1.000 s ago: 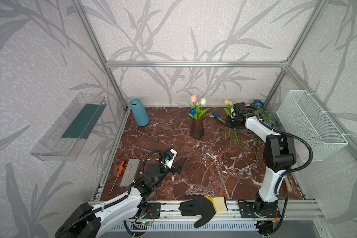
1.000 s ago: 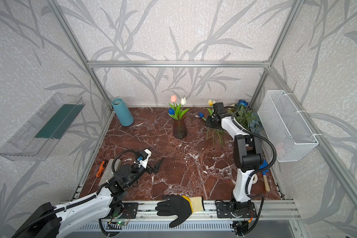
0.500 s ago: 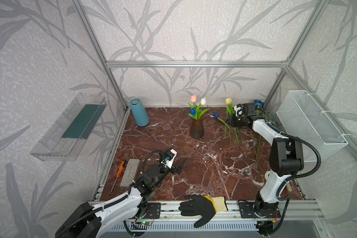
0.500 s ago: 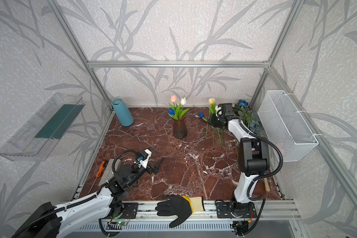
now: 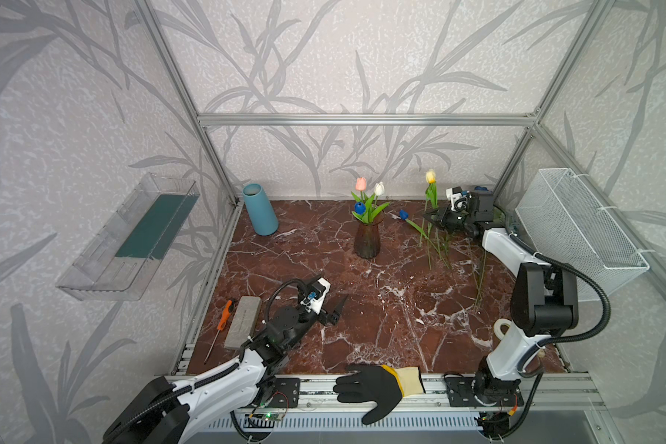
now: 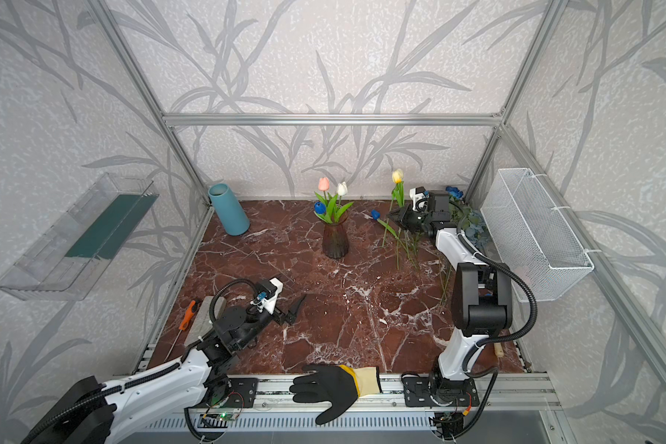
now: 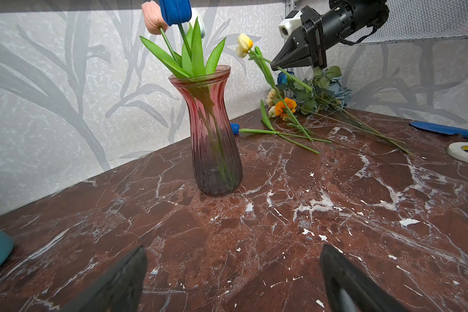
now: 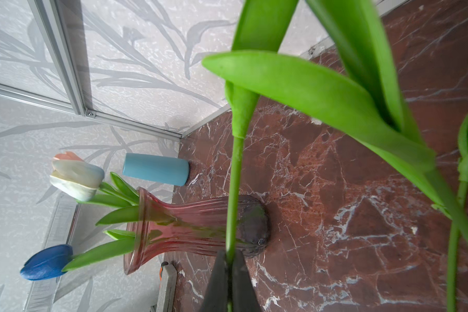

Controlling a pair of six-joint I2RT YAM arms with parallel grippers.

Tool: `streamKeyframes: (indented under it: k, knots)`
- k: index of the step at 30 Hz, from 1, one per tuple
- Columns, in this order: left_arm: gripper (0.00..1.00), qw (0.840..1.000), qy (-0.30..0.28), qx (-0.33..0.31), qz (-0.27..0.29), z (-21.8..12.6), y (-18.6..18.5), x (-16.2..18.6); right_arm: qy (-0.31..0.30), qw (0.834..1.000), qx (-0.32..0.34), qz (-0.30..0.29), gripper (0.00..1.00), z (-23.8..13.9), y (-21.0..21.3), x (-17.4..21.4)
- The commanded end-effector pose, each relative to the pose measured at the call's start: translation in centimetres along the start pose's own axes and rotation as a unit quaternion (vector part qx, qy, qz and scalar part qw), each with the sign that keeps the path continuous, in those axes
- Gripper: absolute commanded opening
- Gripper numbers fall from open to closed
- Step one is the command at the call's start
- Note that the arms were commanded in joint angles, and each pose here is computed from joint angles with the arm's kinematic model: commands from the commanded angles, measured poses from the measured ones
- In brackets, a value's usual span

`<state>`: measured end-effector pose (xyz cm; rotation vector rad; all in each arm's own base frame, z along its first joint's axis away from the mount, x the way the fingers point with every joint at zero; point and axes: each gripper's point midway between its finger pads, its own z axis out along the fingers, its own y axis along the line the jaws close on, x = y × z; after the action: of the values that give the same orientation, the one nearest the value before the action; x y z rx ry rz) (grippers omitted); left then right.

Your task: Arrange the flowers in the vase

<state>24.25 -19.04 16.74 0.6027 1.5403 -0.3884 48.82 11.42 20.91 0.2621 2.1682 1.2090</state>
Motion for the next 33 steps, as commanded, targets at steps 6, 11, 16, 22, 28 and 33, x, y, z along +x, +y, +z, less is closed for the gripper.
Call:
streamKeyframes:
  k: [6, 11, 16, 22, 28, 33]
  knots:
    - [0.99, 1.0, -0.022, 0.008, -0.001, 0.3, -0.3, -1.8, -0.012, 0.999, -0.052, -0.008, 0.0, -1.6, 2.3, -0.6]
    - [0.99, 1.0, -0.02, 0.005, -0.001, 0.3, -0.2, -1.7, -0.026, 0.999, -0.024, -0.017, 0.0, -1.9, 1.8, -0.8]
    - [0.99, 1.0, -0.02, 0.008, -0.001, 0.4, -0.2, -1.8, -0.001, 0.978, 0.188, -0.087, 0.0, -3.5, -2.9, 0.6]
    - [0.99, 1.0, -0.016, 0.01, -0.001, 0.6, -0.3, -1.5, 0.098, 0.934, 0.326, -0.107, 0.01, -2.9, -9.6, 3.7]
    - [0.99, 1.0, -0.012, 0.013, 0.0, 0.7, -0.5, -1.4, 0.149, 0.925, 0.32, -0.143, 0.08, -0.4, -10.3, 6.0]
    - [0.99, 1.0, -0.012, 0.013, 0.0, 0.7, -0.5, -1.4, 0.16, 0.924, 0.315, -0.147, 0.08, 0.7, -10.6, 6.7]
